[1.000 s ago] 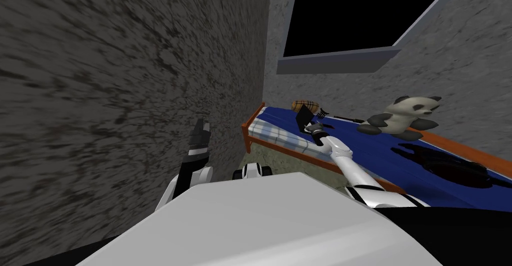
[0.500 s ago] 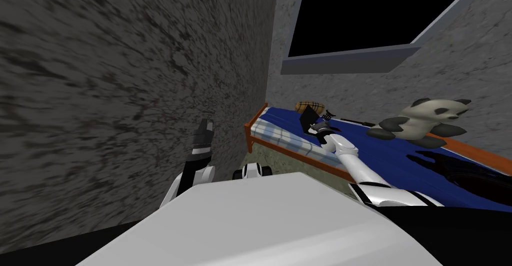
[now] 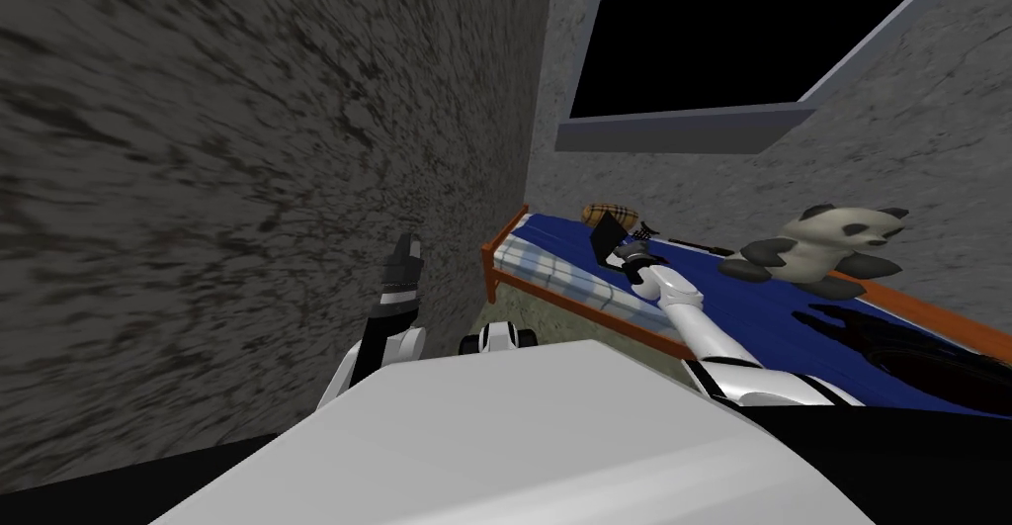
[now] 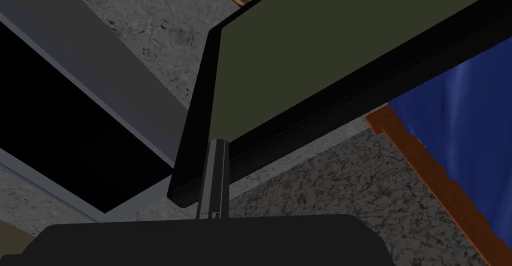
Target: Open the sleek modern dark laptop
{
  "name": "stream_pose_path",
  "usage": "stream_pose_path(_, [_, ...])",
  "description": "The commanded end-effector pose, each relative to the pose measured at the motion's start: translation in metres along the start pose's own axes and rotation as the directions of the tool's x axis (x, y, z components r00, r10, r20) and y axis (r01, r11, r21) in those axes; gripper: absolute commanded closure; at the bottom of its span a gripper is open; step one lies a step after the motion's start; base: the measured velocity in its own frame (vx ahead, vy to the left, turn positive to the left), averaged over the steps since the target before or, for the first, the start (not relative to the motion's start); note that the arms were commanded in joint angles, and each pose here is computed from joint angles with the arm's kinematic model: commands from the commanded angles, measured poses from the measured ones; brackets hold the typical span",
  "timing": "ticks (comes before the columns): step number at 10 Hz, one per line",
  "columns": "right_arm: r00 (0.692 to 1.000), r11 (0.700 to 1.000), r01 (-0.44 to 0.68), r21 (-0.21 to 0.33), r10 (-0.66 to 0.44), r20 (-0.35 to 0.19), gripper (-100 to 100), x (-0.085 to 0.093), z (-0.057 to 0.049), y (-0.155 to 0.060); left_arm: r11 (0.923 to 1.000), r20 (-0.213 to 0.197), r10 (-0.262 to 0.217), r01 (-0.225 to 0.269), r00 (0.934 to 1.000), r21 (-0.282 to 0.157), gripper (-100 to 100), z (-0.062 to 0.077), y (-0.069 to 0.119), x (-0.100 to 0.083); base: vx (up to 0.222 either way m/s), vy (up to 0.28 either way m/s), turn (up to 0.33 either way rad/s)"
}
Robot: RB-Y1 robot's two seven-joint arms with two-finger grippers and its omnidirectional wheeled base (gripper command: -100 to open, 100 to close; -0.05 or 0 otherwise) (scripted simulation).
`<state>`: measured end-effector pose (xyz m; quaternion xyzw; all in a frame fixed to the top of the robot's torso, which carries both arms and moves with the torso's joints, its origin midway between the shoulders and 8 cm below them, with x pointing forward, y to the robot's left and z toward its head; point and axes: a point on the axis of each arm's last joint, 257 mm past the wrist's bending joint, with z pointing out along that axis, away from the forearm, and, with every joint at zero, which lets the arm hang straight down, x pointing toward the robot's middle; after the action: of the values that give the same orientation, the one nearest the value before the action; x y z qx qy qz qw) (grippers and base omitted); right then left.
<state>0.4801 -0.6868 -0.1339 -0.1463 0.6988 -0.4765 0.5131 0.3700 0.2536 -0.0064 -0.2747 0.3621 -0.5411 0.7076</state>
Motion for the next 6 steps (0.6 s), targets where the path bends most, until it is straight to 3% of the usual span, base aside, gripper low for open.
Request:
stream_pose_path(1, [0.985, 0.985, -0.174, -0.011, 0.174, 0.007, 100, -0.007, 0.002, 0.013, 1.0, 0.0, 0.0, 0.0, 1.0, 0.0, 0, 0.0, 0.0, 0.0, -0.072, -0.145, -0.041])
stream_pose_path(4, [0.945, 0.945, -0.326, -0.022, 0.326, 0.012, 100, -0.014, 0.005, 0.024, 1.0, 0.0, 0.0, 0.0, 1.0, 0.0, 0, 0.0, 0.0, 0.0, -0.084, -0.131, -0.031])
stream_pose_path(5, [0.955, 0.955, -0.295, -0.019, 0.295, 0.011, 100, -0.011, 0.004, 0.021, 1.0, 0.0, 0.0, 0.0, 1.0, 0.0, 0, 0.0, 0.0, 0.0, -0.033, -0.053, -0.002])
stream_pose_path(6, [0.954, 0.954, -0.301, -0.015, 0.301, 0.016, -100, -0.013, 0.005, 0.017, 1.0, 0.0, 0.0, 0.0, 1.0, 0.0, 0, 0.0, 0.0, 0.0, -0.09, 0.059, -0.014])
